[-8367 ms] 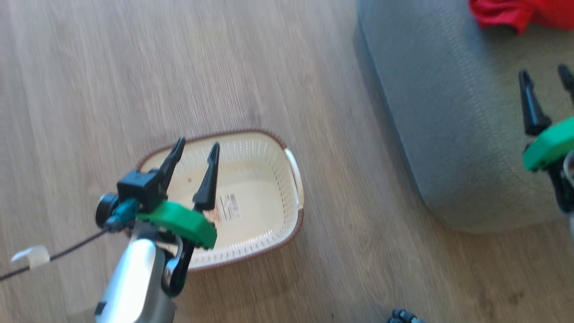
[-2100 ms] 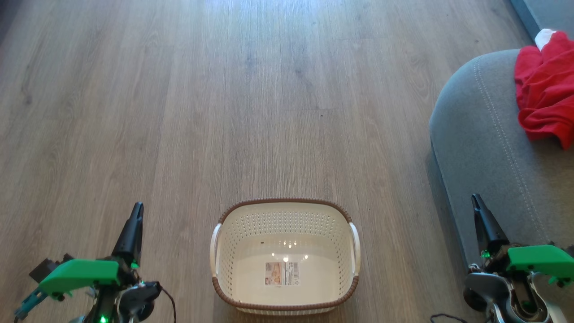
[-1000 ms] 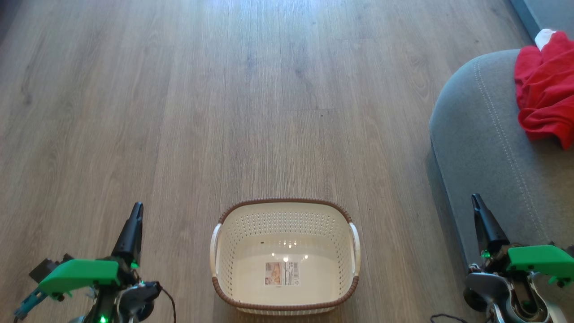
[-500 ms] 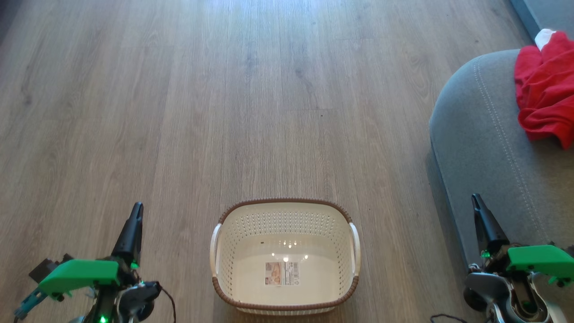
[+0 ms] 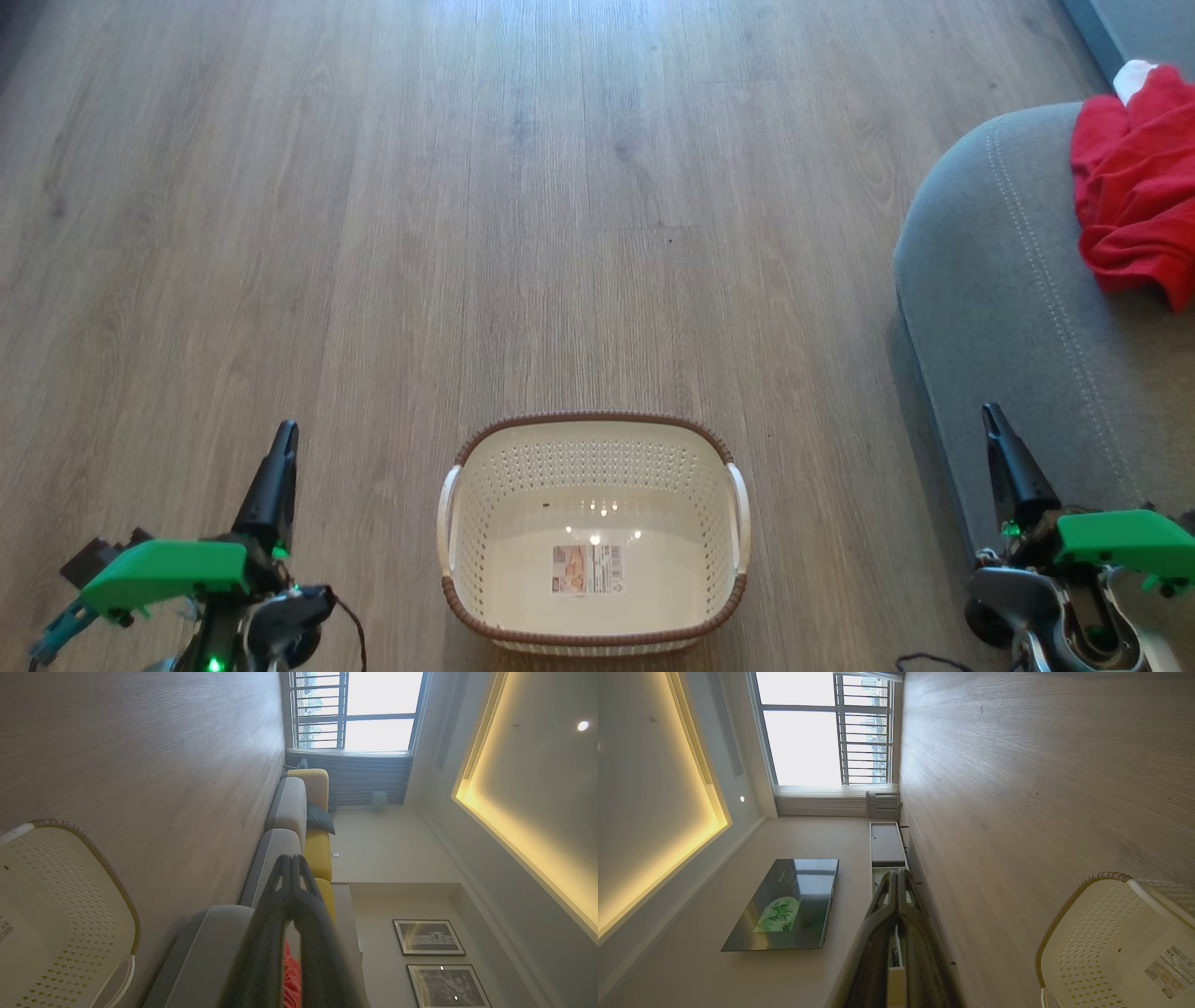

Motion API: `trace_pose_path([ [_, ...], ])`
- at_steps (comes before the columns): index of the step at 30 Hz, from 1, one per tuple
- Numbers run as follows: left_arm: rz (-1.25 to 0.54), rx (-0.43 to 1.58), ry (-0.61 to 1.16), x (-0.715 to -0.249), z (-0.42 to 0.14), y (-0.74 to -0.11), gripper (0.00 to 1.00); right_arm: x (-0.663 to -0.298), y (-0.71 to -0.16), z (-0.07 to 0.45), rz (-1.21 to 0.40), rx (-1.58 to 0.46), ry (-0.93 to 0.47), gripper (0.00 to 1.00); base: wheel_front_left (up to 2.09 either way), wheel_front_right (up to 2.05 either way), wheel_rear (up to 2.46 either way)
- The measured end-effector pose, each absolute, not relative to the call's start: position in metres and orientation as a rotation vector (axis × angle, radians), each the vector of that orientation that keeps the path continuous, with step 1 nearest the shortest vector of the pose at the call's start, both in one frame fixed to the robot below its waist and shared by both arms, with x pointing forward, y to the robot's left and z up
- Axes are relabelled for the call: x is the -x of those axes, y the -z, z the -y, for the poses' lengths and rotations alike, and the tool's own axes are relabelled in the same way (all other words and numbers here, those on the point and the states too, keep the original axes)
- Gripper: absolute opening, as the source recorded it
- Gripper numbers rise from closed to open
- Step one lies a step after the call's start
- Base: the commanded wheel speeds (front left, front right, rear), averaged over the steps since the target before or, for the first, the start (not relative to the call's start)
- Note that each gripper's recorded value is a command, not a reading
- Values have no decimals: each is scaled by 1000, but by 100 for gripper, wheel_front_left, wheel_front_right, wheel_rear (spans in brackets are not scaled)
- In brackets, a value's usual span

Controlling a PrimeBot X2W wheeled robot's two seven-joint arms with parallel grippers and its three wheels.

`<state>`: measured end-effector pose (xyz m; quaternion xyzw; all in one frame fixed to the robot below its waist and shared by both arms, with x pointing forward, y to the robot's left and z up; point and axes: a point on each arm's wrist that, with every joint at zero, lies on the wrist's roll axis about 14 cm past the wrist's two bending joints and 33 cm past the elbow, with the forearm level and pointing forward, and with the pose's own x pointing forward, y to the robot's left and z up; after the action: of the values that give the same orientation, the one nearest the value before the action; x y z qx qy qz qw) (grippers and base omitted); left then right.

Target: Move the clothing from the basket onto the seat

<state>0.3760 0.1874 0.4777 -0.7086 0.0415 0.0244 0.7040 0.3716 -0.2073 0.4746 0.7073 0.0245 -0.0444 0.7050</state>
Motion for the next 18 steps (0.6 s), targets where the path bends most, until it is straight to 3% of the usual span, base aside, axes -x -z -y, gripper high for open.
trace_pose_path([
  [18, -92, 1576, -54, -376, -187, -478, 0, -372, -475, 207, -54, -1573, 99, 0, 0, 0, 0],
])
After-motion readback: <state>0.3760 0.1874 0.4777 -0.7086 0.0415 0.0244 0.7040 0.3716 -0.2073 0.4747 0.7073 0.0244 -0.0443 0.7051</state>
